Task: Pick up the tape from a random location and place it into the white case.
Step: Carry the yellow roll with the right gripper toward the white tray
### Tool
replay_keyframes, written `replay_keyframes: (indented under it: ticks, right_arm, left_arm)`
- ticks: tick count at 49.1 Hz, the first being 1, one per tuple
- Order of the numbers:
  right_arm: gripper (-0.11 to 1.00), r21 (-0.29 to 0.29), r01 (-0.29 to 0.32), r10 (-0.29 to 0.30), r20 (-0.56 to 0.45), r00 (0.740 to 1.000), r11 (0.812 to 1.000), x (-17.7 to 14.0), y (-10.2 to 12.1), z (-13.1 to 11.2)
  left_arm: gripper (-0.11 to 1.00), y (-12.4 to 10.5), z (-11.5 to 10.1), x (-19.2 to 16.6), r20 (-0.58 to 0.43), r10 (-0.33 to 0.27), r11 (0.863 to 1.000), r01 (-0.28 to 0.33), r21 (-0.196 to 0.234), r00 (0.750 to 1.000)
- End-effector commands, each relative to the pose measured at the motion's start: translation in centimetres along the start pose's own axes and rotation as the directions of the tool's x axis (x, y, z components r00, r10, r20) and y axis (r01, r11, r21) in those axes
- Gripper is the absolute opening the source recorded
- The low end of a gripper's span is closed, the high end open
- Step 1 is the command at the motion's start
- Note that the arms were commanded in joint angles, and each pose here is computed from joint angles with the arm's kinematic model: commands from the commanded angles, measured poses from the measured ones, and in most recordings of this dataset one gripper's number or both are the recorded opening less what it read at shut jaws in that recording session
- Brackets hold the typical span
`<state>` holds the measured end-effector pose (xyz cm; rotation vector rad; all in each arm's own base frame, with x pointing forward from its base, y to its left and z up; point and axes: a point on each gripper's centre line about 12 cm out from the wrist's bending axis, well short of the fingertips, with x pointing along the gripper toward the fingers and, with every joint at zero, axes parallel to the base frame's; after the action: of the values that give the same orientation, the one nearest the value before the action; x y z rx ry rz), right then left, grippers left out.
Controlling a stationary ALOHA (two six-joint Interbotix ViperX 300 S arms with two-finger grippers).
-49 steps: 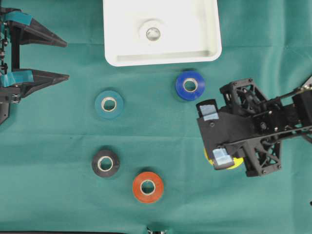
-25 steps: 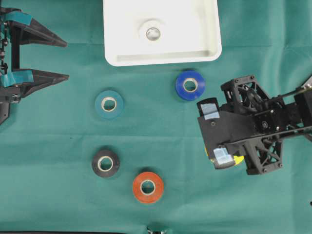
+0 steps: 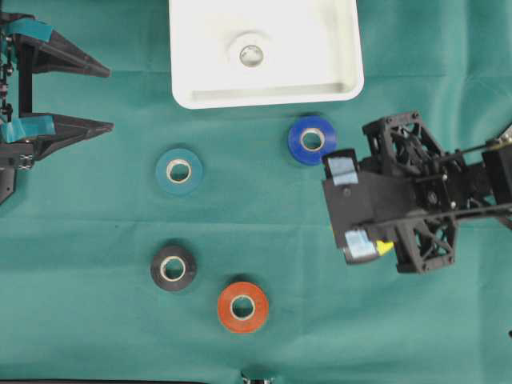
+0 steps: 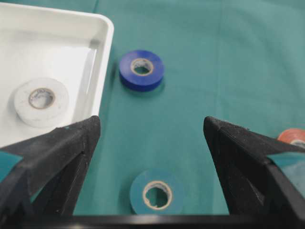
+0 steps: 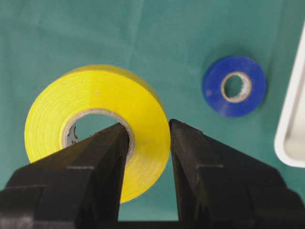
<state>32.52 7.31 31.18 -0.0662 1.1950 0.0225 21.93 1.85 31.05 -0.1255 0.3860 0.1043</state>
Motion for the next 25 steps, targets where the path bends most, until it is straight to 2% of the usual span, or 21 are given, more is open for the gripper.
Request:
replay_keyframes:
  ticks: [1, 12, 25]
  right_arm:
    - [0.28, 0.026, 0.009, -0.010, 0.037, 0.999, 1.000, -1.1, -1.1, 0.4]
    - [0.28, 0.068, 0.042, -0.044, 0.029, 0.999, 0.997, -1.0, -4.0, 0.4]
    - [0.28, 0.131, 0.092, -0.095, 0.019, 0.995, 0.987, -1.2, -8.4, -0.1]
  left_arm:
    - [0.99, 0.0, 0.6, -0.1, 0.016, 0.002, 1.000, -0.002, -0.001, 1.000]
    - [0.99, 0.0, 0.6, -0.1, 0.015, 0.000, 1.000, 0.000, -0.001, 1.000]
    - [0.99, 0.0, 0.6, -0.1, 0.016, 0.002, 1.000, -0.002, -0.001, 1.000]
